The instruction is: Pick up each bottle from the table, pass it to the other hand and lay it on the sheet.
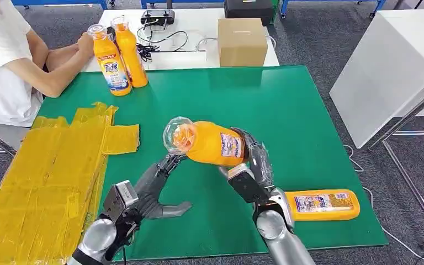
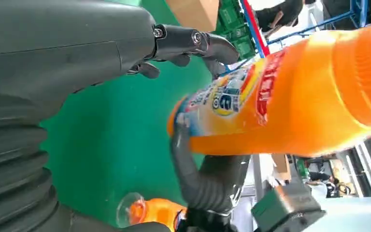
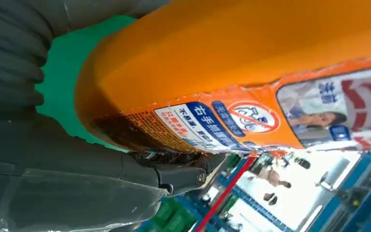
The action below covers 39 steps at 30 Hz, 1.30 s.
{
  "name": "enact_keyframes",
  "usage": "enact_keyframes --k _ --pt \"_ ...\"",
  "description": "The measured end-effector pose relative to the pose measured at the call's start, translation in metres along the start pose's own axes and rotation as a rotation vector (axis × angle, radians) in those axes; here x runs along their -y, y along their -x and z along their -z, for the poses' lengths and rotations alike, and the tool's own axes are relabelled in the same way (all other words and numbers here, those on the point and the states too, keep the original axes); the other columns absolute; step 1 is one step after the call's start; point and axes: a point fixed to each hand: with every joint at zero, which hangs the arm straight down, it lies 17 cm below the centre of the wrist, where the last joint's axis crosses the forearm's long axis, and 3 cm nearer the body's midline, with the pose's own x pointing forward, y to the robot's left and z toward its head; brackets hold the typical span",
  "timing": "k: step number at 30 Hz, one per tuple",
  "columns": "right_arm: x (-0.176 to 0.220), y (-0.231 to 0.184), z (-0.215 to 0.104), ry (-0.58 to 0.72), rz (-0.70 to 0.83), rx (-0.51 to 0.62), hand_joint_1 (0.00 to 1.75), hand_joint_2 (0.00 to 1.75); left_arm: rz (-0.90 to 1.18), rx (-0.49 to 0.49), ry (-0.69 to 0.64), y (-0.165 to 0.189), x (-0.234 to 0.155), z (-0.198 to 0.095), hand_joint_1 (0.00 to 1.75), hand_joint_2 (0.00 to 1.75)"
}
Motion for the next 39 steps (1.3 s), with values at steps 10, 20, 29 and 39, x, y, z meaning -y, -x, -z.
enact_keyframes --k 10,20,29,39 --pt "-0.025 -0.015 -0.002 -0.053 0.032 0.028 1.75 1.75 -0.014 0.004 -0.015 -0.001 -0.004 0.001 0.00 1.75" --pt "-0.057 -0.027 -0.009 -0.139 0.009 0.053 1.75 1.75 -0.023 0.001 -0.064 0.000 -0.016 0.002 0.00 1.75" --pt "-0.074 -0.030 -0.013 -0.177 -0.047 0.067 1.75 1.75 -0.024 0.007 -0.106 0.000 -0.021 0.002 0.00 1.75" --pt "-0.082 -0.027 -0.017 -0.216 -0.061 0.070 1.75 1.75 -0.076 0.011 -0.139 0.001 -0.020 0.002 0.00 1.75"
